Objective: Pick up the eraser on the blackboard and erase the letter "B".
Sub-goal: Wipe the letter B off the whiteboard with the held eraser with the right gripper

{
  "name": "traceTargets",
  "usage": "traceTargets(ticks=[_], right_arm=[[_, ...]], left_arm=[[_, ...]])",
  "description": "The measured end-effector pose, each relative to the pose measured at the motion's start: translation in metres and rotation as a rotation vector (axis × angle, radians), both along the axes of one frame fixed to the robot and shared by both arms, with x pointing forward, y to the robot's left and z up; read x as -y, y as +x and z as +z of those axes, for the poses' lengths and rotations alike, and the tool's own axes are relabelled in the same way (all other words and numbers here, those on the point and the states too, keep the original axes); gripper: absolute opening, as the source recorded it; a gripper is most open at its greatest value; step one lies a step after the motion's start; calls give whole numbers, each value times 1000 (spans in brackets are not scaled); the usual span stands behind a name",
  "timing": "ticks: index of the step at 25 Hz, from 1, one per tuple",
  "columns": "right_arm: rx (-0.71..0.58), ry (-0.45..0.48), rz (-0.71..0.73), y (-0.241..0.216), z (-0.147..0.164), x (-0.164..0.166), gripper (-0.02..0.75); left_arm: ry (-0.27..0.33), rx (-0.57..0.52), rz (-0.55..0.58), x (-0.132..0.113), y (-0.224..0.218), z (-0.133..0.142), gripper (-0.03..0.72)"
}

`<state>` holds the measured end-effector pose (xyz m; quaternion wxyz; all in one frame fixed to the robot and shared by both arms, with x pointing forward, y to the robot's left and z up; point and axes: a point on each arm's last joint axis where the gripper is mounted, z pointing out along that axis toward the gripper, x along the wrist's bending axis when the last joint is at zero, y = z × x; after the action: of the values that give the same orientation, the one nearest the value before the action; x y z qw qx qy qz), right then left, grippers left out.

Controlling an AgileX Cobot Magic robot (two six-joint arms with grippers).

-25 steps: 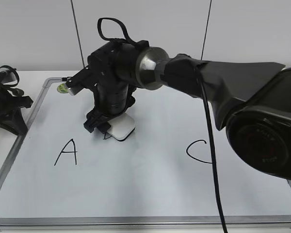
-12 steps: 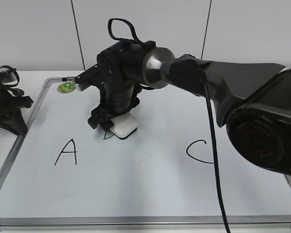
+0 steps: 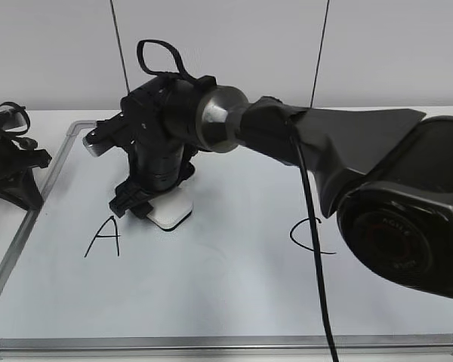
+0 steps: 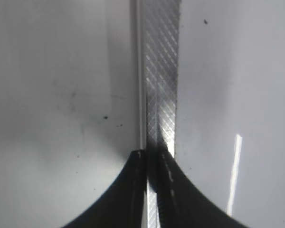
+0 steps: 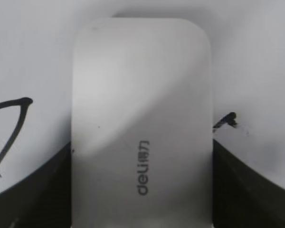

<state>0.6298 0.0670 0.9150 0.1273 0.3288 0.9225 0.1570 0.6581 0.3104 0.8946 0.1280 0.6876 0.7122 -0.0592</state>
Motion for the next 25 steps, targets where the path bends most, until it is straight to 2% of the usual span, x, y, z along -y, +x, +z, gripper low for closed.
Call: traceTargets(ticks=[14,25], right_arm=[[-3,-2,-8,1,0,2,540],[-16,-9,-74,22,2,28,540]], left_arm=[[0,0,-2,0,0,0,48],[-3,2,1,0,0,0,48]])
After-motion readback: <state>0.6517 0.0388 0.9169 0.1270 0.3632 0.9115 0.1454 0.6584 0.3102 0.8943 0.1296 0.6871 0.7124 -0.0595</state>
